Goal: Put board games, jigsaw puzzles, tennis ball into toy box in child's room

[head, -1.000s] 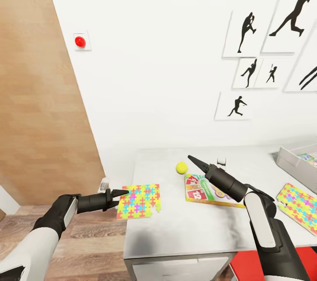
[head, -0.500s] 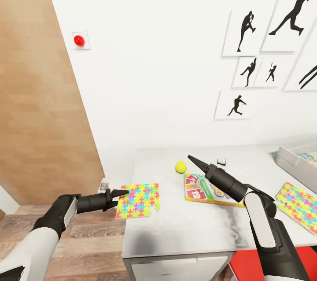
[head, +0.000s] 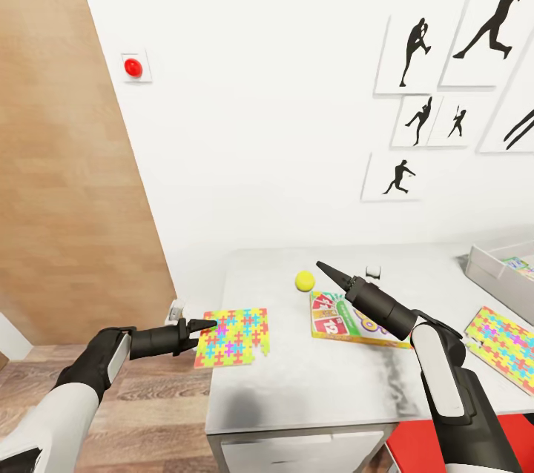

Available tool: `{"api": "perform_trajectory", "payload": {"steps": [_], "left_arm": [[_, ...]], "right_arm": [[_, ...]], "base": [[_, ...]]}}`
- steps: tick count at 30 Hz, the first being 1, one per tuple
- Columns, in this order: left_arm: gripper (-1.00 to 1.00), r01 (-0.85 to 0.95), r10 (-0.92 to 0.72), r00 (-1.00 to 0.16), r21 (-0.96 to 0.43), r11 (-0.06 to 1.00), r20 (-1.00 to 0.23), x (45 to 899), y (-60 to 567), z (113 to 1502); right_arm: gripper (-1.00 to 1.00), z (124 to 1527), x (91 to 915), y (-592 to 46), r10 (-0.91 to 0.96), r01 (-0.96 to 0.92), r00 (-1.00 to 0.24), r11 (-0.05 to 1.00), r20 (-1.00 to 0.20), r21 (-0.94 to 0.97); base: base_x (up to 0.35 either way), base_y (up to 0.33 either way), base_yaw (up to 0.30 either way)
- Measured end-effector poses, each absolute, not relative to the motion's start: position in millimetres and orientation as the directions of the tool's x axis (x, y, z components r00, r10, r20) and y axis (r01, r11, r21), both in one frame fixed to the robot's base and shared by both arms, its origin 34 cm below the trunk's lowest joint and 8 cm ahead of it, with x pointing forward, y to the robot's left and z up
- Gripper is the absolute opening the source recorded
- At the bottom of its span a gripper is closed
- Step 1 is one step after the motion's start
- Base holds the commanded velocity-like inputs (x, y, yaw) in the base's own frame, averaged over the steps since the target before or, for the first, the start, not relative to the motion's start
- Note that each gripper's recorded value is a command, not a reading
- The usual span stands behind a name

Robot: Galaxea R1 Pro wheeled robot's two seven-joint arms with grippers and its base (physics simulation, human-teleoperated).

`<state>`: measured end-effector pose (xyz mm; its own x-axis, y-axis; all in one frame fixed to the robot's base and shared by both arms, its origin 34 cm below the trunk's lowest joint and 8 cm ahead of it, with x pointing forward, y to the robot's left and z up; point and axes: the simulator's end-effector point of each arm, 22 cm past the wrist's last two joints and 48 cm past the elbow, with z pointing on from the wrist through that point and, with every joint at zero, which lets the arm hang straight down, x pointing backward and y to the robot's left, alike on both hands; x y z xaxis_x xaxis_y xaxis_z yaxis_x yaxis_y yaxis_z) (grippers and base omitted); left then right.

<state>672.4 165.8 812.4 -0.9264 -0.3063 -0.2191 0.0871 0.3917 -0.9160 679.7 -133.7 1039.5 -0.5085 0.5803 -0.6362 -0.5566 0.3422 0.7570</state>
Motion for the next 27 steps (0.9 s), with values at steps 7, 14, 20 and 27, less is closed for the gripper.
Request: {"api": "perform_trajectory", "payload": {"steps": [7,14,20,27], "left_arm": [[1.00,0.088,-0.305,-0.927,-0.916,0.392,-0.220,672.5,165.6,812.3],[-1.00,0.088,-0.306,-0.926,-0.916,0.391,-0.220,672.5,165.5,812.6],[-1.00,0.079,-0.312,-0.927,-0.921,0.380,-0.209,672.5,164.9,814.2],[-1.00,0.078,-0.316,-0.926,-0.923,0.376,-0.207,673.2,165.1,815.4]], "right_arm": [[1.00,1039.4,679.7,-133.7,0.580,-0.557,-0.509,0.342,-0.636,0.757],[1.00,1039.5,679.7,-133.7,0.580,-0.557,-0.509,0.342,-0.636,0.757],[1.00,1039.5,679.6,-133.7,0.580,-0.557,-0.508,0.342,-0.636,0.757],[1.00,1039.2,679.7,-133.8,0.579,-0.556,-0.508,0.344,-0.637,0.757]], "base": [[-0.041,-0.073,0.000],[-0.013,-0.023,0.000],[-0.001,-0.001,0.000],[0.000,0.000,0.000]]}}
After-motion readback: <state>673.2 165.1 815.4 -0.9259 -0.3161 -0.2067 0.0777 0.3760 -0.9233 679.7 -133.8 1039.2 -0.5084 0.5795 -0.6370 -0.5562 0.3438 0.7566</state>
